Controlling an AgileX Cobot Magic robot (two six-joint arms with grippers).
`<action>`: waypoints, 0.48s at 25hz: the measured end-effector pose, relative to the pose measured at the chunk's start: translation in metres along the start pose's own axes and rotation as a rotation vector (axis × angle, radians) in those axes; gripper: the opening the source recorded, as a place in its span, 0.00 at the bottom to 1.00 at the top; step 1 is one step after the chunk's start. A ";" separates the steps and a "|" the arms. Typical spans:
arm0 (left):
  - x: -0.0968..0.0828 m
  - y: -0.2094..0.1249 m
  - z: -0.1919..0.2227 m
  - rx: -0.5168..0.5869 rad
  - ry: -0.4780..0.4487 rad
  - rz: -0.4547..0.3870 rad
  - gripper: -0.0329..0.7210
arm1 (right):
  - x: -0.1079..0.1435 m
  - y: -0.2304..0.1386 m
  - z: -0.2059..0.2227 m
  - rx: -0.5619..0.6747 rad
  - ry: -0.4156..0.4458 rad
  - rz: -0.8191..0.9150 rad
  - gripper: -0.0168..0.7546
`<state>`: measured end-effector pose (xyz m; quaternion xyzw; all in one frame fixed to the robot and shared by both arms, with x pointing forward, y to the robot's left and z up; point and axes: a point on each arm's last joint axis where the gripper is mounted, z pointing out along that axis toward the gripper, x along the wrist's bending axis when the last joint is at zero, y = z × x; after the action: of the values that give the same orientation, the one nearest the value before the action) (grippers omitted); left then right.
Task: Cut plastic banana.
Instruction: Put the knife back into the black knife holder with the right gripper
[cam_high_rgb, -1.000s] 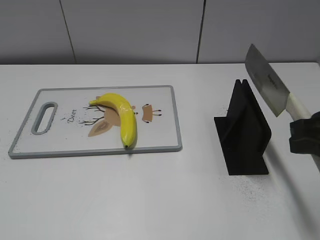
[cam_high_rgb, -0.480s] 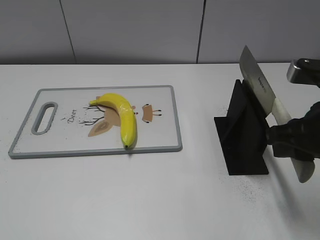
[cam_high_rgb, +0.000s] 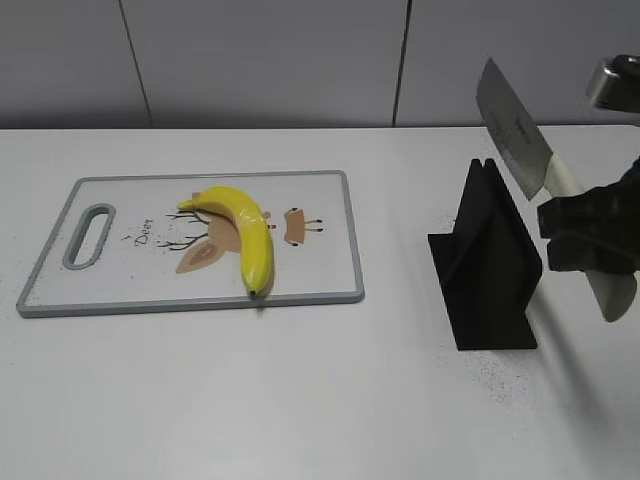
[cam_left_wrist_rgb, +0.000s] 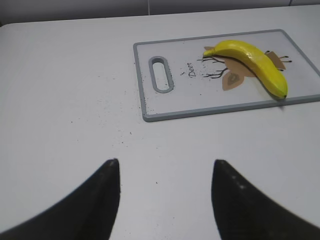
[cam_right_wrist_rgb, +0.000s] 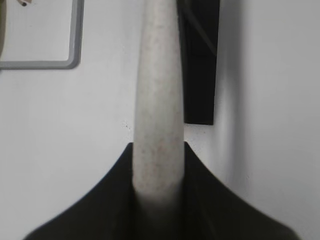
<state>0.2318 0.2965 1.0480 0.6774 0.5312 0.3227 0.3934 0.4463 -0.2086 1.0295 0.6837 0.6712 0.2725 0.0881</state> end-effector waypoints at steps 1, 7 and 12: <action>0.000 0.000 0.000 0.000 0.000 0.000 0.79 | 0.000 -0.001 0.002 0.012 -0.005 0.000 0.27; 0.000 0.000 0.000 0.000 0.000 0.000 0.79 | -0.003 -0.002 0.017 0.067 -0.042 -0.014 0.27; 0.000 0.000 0.000 0.000 0.000 0.000 0.79 | -0.004 -0.003 0.027 0.107 -0.061 -0.016 0.27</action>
<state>0.2318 0.2965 1.0480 0.6774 0.5312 0.3227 0.3934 0.4571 -0.2054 1.0042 0.6901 0.6872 0.2144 0.0743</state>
